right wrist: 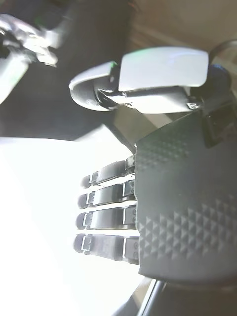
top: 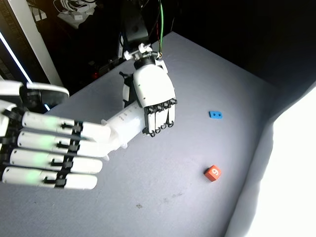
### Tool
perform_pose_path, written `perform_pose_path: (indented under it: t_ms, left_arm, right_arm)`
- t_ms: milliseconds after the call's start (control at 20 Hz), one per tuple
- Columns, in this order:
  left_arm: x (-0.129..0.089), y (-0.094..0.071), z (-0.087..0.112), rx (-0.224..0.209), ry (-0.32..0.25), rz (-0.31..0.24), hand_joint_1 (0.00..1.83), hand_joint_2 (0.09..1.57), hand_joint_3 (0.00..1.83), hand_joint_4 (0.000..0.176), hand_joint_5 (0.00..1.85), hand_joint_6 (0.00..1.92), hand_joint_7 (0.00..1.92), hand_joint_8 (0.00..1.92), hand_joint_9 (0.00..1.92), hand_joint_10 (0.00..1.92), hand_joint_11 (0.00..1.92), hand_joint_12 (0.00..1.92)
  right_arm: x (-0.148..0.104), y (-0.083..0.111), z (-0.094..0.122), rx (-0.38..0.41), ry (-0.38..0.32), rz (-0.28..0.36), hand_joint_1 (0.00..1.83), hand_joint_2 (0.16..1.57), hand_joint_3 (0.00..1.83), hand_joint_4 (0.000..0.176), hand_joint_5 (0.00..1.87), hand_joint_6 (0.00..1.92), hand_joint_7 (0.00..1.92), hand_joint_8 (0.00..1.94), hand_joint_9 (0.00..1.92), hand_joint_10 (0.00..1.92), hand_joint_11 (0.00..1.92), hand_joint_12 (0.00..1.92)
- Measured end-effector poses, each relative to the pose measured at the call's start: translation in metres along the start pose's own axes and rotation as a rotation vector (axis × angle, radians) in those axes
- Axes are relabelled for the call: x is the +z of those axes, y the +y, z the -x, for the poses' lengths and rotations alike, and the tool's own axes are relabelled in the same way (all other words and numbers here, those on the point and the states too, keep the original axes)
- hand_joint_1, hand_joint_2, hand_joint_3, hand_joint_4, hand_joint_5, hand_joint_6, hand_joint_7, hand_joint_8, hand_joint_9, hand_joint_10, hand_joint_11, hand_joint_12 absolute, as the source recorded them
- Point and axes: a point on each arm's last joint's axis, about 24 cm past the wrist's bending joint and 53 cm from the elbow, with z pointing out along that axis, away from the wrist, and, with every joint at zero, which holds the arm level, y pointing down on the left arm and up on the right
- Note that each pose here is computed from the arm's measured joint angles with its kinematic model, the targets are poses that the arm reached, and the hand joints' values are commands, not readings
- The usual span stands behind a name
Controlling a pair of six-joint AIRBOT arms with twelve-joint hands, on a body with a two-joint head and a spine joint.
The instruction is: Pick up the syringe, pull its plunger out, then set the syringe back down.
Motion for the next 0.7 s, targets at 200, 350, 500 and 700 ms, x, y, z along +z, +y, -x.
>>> perform_pose_path:
  t_ms: [200, 350, 500, 700]
  left_arm:
    - [-0.006, 0.001, 0.013, -0.018, -0.018, 0.023, 1.20, 1.17, 0.00, 0.000, 0.85, 1.11, 0.90, 1.22, 0.84, 0.91, 0.58, 1.25]
    - [-0.010, -0.008, 0.015, -0.016, -0.017, 0.006, 1.19, 1.18, 0.00, 0.000, 0.85, 1.13, 0.89, 1.23, 0.84, 0.92, 0.56, 1.28]
    - [-0.011, -0.008, 0.016, -0.019, -0.019, 0.006, 1.33, 1.19, 0.00, 0.000, 0.83, 1.06, 0.85, 1.33, 0.73, 1.39, 0.55, 1.29]
    - [-0.011, -0.007, 0.017, -0.012, -0.021, 0.009, 1.36, 1.15, 0.00, 0.000, 0.92, 0.88, 0.91, 1.21, 0.77, 1.39, 0.57, 1.29]
  right_arm:
    - [0.010, -0.010, -0.015, 0.050, 0.049, -0.046, 0.77, 0.98, 0.00, 0.000, 0.00, 0.00, 0.00, 0.00, 0.00, 0.00, 0.00, 0.00]
    - [0.018, -0.020, -0.019, 0.113, 0.067, -0.089, 0.79, 0.97, 0.00, 0.000, 0.00, 0.00, 0.00, 0.00, 0.00, 0.00, 0.00, 0.00]
    - [0.025, -0.027, -0.018, 0.151, 0.066, -0.112, 0.90, 0.99, 0.00, 0.000, 0.00, 0.00, 0.00, 0.00, 0.00, 0.00, 0.00, 0.00]
    - [0.027, -0.027, -0.026, 0.158, 0.082, -0.111, 0.94, 0.98, 0.01, 0.000, 0.05, 0.00, 0.04, 0.00, 0.04, 0.01, 0.01, 0.20]
